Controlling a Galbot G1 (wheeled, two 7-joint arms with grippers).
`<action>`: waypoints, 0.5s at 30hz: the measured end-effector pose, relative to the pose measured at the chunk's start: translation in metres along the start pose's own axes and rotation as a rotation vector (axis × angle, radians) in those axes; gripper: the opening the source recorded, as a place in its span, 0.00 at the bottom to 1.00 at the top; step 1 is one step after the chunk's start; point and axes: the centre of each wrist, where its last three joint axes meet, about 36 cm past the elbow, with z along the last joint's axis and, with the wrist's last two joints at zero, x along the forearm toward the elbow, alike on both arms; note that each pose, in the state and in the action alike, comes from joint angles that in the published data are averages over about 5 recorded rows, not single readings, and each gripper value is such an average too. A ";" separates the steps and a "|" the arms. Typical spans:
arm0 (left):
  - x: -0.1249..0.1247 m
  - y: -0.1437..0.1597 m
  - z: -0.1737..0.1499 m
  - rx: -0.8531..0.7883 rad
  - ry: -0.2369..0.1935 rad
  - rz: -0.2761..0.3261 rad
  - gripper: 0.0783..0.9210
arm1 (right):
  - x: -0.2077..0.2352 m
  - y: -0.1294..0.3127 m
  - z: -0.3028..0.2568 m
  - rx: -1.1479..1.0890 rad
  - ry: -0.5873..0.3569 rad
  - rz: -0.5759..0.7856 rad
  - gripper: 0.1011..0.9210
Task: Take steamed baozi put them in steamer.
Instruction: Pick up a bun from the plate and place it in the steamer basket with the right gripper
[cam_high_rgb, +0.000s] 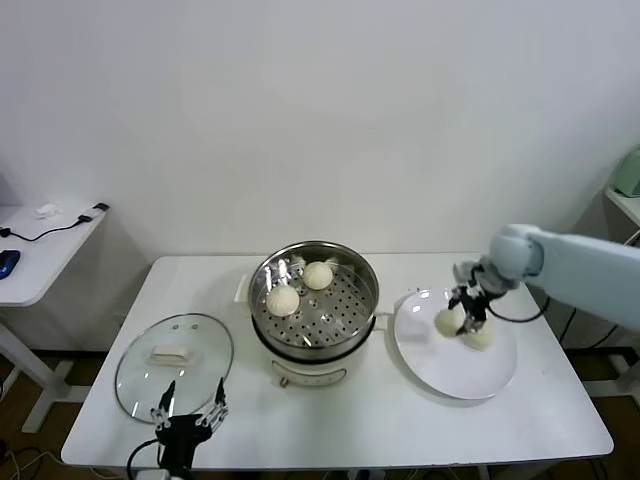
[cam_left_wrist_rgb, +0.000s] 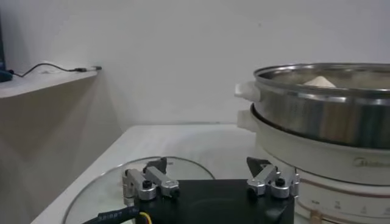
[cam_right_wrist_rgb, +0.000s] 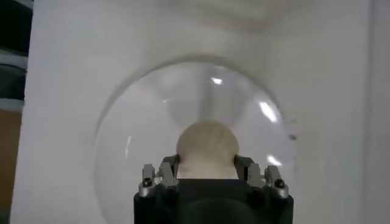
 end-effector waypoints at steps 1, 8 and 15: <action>0.000 0.000 0.000 0.000 0.000 0.002 0.88 | 0.015 -0.009 -0.009 0.037 -0.012 0.011 0.63; 0.001 -0.001 -0.001 -0.004 -0.002 0.005 0.88 | 0.102 -0.047 -0.097 0.361 -0.084 0.056 0.63; 0.002 0.001 -0.001 -0.009 0.000 0.002 0.88 | 0.115 -0.041 -0.193 0.714 -0.105 0.008 0.63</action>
